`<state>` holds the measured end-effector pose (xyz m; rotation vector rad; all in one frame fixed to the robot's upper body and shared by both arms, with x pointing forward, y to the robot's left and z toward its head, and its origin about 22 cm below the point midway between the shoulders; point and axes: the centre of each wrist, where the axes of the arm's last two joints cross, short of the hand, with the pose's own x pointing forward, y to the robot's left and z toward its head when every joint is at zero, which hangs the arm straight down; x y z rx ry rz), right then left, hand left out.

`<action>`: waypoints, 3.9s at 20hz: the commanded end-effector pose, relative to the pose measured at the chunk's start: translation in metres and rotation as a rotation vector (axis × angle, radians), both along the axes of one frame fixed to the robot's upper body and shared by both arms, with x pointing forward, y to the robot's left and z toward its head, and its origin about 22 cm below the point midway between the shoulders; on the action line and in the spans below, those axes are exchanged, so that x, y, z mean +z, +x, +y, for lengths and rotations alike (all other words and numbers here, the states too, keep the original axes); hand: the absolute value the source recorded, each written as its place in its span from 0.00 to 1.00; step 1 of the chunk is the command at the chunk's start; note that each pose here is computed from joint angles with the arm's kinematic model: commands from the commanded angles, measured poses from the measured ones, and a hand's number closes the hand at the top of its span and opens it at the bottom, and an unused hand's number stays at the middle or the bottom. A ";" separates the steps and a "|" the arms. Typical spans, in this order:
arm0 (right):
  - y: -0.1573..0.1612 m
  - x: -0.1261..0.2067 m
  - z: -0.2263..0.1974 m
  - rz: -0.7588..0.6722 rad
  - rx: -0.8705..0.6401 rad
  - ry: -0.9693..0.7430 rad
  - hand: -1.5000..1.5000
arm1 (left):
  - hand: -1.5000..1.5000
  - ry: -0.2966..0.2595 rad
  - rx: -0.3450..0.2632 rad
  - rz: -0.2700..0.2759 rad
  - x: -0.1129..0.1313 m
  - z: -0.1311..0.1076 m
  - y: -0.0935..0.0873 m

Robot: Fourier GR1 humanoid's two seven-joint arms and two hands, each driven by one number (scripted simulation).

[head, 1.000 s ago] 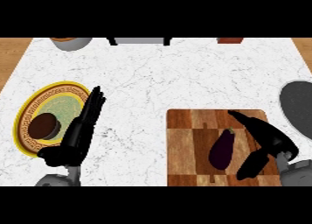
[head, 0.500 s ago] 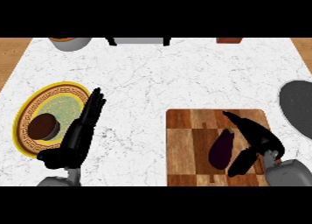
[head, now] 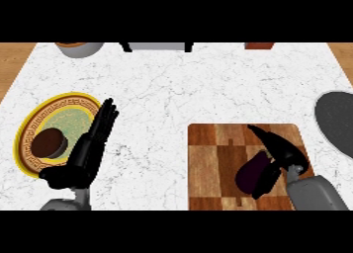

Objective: Pick the eggplant from the cutting board and place it in the pan

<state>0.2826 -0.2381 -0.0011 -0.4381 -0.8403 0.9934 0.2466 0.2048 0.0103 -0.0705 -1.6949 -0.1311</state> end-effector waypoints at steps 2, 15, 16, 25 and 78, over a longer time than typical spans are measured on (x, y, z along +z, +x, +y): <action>0.012 -0.002 -0.004 0.053 -0.012 -0.037 0.00 | 0.50 -0.012 0.001 0.002 -0.010 0.002 0.008; 0.004 -0.023 0.008 0.036 0.159 -0.121 1.00 | 0.50 -0.004 0.007 0.008 -0.011 -0.006 0.000; -0.002 -0.037 0.011 0.018 0.147 -0.123 1.00 | 0.50 0.018 0.009 -0.005 -0.010 0.020 -0.008; 0.013 0.013 -0.016 -0.309 0.040 -0.206 1.00 | 0.50 0.007 0.015 -0.015 -0.001 0.005 -0.015; -0.001 0.024 -0.277 -0.742 -0.864 -0.298 0.00 | 0.50 0.003 -0.057 -0.027 0.001 -0.011 0.007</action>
